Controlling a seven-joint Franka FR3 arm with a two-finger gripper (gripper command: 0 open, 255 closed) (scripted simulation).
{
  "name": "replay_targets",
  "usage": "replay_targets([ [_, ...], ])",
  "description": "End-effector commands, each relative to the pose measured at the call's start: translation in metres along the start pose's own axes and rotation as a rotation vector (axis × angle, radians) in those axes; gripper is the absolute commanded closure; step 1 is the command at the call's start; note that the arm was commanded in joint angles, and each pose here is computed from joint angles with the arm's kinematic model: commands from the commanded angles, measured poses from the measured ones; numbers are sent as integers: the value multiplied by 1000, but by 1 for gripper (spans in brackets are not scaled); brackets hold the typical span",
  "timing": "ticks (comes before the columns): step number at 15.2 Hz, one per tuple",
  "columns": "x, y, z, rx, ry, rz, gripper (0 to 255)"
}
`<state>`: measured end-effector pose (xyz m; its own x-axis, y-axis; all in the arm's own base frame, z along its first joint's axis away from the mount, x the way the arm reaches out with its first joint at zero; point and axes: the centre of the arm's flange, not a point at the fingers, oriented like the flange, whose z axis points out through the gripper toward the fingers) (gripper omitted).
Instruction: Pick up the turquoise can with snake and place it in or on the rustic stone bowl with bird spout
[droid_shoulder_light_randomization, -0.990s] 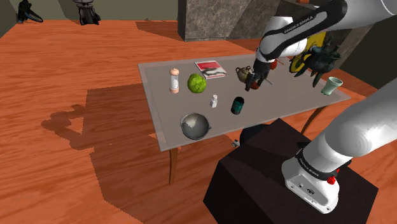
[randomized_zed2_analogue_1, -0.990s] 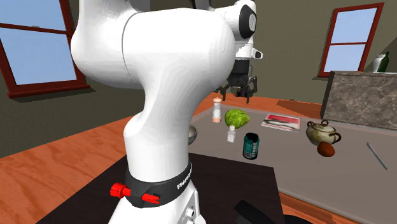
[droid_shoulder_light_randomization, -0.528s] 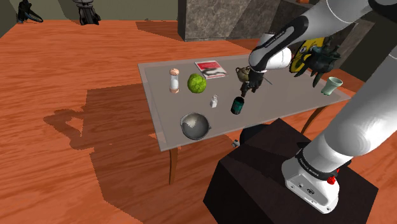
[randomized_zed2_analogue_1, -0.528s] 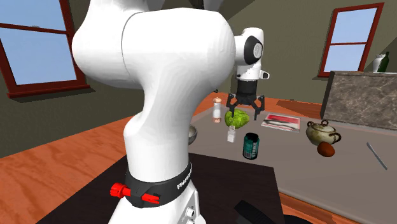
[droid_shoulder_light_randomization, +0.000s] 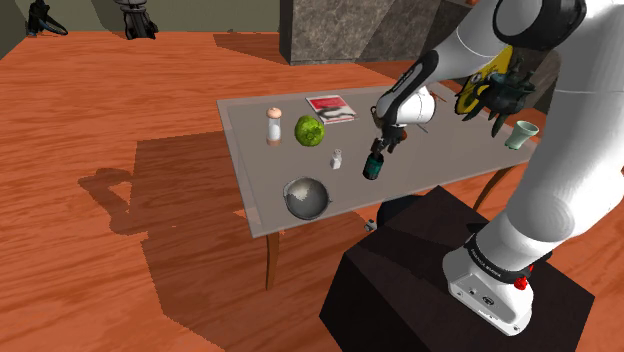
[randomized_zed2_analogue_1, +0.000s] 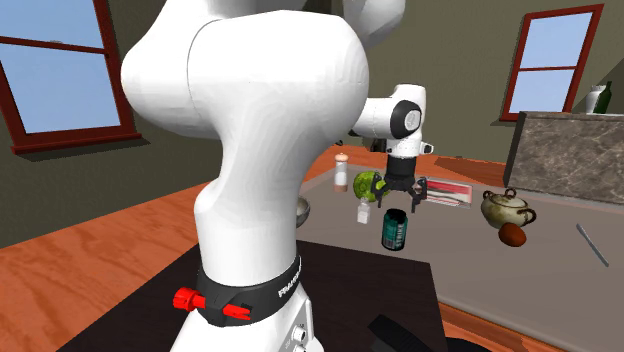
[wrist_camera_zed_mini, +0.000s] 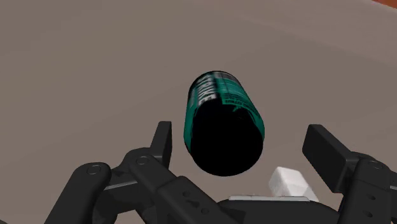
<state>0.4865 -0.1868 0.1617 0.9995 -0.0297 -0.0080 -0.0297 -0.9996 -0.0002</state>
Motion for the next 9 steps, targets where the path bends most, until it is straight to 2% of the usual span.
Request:
replay_targets([
  [1, 4, 3, 13, 0, 1, -1, 0],
  [7, 4, 3, 47, 0, 1, -1, 0],
  [9, 4, 3, 47, 0, 1, -1, 0],
])
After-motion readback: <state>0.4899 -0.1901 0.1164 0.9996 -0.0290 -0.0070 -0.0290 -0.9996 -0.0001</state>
